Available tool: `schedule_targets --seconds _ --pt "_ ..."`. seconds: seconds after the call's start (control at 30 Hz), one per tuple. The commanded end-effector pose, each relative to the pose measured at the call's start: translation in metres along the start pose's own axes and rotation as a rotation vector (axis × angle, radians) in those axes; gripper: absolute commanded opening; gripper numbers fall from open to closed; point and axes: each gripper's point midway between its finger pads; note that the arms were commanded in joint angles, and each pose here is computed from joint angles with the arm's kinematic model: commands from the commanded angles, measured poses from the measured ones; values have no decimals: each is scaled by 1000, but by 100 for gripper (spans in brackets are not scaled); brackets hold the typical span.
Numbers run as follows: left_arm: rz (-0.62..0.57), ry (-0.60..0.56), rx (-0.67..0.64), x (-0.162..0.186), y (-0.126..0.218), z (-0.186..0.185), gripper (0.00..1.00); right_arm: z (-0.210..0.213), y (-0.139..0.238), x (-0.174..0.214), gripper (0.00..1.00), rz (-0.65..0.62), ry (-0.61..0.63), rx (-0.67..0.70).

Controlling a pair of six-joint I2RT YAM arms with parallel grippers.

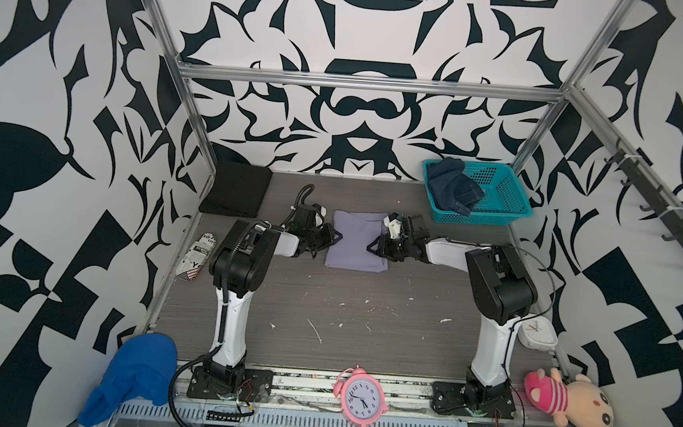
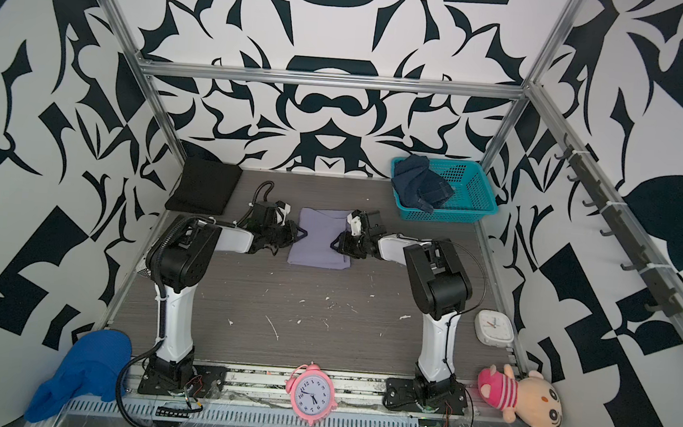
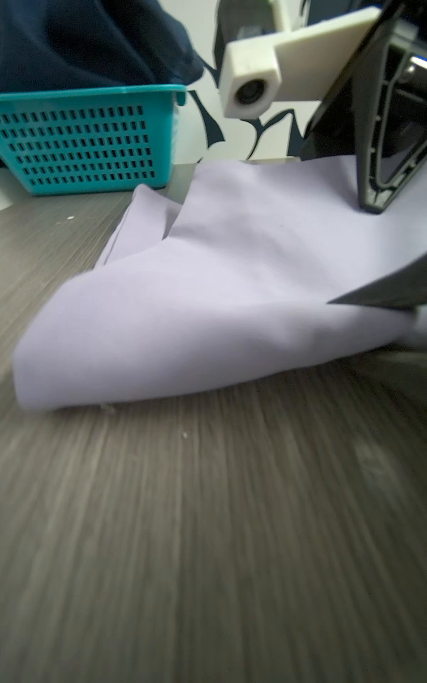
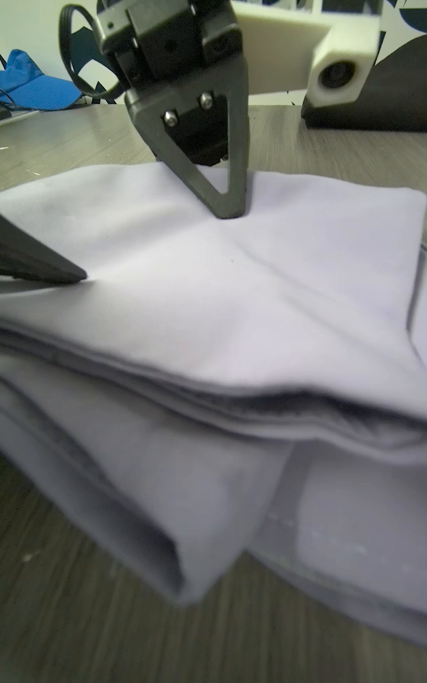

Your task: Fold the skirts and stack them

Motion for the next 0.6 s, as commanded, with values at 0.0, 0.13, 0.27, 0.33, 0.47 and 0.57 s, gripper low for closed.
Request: schedule_targets --seconds 0.0,0.13,0.27,0.33,0.47,0.57 --pt "51 -1 -35 9 10 4 0 27 7 -10 44 -31 42 -61" --pt "48 -66 -34 -10 22 0 0 45 25 -17 51 -76 74 -87" --pt "69 -187 -80 -35 47 0 0 59 49 -26 63 -147 132 -66" --pt "87 -258 -125 -49 63 2 0 61 59 -28 67 -173 164 -39" --pt "117 -427 -249 -72 95 12 0 76 68 -27 68 -198 218 -50" --pt "162 -556 -328 -86 115 22 0 87 65 -24 68 -187 238 -76"
Point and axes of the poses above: each gripper's point midway between its finger pads, its own y axis back along the fingers, its own z axis along the line the jaws close on, x = y × z, and after that the axes turned 14 degrees about -y, right-handed
